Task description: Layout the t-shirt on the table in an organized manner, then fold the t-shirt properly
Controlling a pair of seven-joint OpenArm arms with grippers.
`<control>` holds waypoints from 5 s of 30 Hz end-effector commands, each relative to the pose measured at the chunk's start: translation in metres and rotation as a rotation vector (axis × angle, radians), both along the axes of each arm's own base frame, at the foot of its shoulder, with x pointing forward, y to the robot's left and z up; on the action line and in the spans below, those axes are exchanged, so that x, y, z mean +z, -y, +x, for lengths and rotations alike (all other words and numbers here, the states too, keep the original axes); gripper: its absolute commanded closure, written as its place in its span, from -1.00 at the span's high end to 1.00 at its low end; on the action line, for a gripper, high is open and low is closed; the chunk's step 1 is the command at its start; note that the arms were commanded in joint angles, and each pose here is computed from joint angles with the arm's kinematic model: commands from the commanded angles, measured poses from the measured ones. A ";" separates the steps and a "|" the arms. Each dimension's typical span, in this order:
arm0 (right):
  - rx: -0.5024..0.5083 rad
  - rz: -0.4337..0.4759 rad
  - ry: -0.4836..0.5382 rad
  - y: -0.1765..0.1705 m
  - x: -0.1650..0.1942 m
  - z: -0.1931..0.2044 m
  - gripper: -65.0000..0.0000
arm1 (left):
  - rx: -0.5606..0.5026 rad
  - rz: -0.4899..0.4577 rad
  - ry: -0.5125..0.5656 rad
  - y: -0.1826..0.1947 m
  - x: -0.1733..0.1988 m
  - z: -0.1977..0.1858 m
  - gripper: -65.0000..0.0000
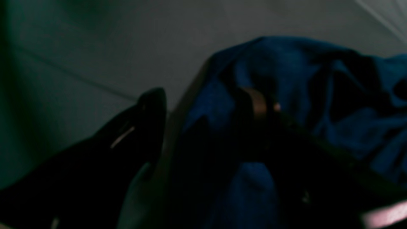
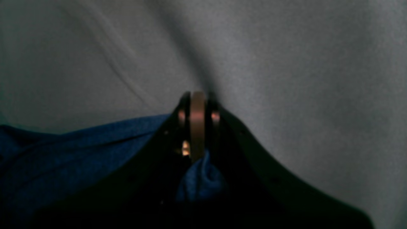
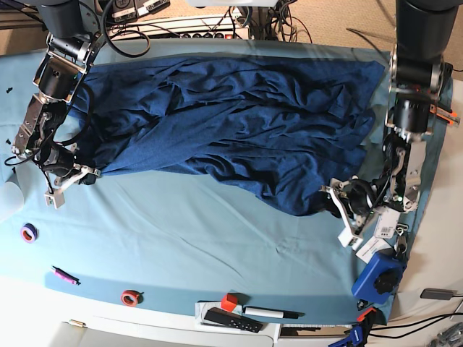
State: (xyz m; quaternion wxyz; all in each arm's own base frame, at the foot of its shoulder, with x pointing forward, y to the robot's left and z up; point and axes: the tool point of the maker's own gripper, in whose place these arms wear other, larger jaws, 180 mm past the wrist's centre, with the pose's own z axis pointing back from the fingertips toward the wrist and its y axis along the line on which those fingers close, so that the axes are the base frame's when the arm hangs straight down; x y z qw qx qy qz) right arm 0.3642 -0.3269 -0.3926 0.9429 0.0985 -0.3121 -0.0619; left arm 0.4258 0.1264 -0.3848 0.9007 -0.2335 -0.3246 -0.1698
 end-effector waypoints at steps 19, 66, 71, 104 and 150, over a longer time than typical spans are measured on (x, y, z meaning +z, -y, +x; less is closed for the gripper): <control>-0.148 -0.125 -0.102 0.038 -0.007 -0.014 -1.00 | 0.000 -0.016 -0.079 -0.038 0.009 -0.009 -1.00; -0.150 -0.112 -0.096 0.037 -0.006 -0.013 -1.00 | -0.092 -0.163 0.010 -0.028 0.043 -0.009 -1.00; -0.111 -0.130 -0.077 0.035 0.000 -0.009 -1.00 | -0.049 -0.264 0.043 -0.037 0.067 -0.003 -1.00; -0.005 -0.581 0.028 0.050 0.076 -0.049 -1.00 | -0.084 -0.319 -0.245 -0.089 0.040 -0.106 -1.00; -0.074 -0.499 0.308 0.040 0.118 -0.006 -0.04 | -0.045 -0.218 -0.253 -0.098 0.029 -0.129 -0.11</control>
